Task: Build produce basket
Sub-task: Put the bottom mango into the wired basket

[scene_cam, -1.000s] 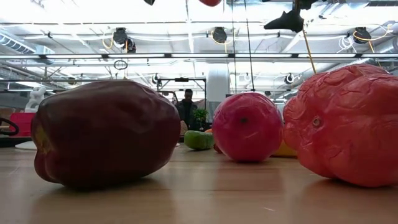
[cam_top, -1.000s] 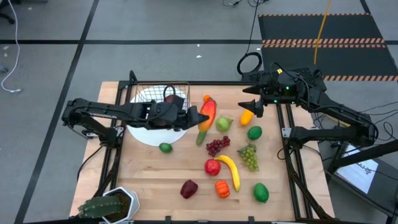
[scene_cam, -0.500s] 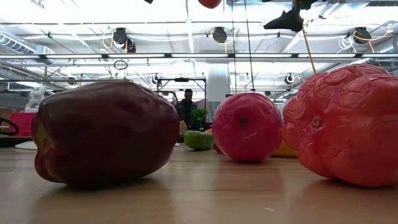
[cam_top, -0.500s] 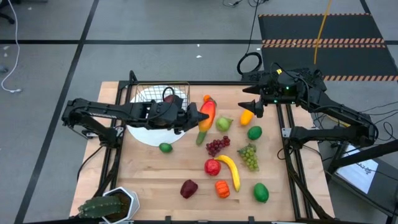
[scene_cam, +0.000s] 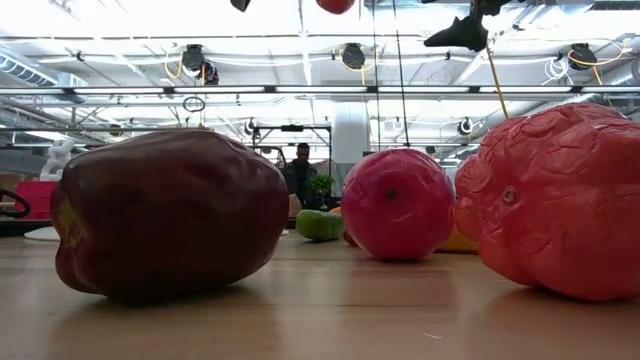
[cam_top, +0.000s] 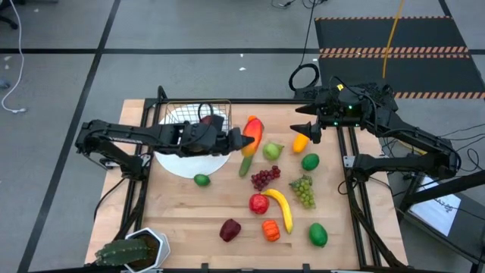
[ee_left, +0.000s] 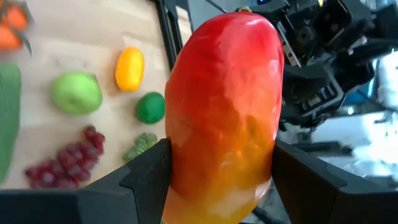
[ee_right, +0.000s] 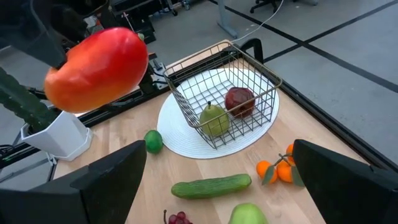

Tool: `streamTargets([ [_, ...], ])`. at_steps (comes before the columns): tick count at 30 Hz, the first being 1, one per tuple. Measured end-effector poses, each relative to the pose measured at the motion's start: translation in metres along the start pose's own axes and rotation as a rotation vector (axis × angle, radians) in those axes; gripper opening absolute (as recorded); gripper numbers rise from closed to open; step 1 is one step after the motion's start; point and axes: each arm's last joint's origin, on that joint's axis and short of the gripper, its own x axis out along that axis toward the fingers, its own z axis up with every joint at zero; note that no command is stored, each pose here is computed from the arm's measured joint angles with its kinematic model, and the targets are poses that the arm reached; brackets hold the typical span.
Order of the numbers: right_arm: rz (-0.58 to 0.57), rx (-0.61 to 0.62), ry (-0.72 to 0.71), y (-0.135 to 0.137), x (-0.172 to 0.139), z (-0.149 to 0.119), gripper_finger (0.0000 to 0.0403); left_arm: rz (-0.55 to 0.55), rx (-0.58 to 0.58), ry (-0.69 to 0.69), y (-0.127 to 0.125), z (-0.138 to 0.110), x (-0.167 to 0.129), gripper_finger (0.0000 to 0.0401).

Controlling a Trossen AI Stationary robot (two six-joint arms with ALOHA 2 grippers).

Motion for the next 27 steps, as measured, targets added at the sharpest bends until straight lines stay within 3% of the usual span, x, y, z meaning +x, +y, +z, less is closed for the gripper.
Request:
streamTargets([
  [14, 0.002, 0.103, -0.002, 0.0003, -0.0007, 0.0001, 0.04, 0.015, 0.549, -0.022, 0.0017, 0.0083, 0.0027, 0.0248],
  [27, 0.001, 0.445, -0.002, 0.0002, -0.0007, 0.0001, 0.0399, 0.01, 1.138, -0.009, 0.0013, 0.0071, 0.0024, 0.0248],
])
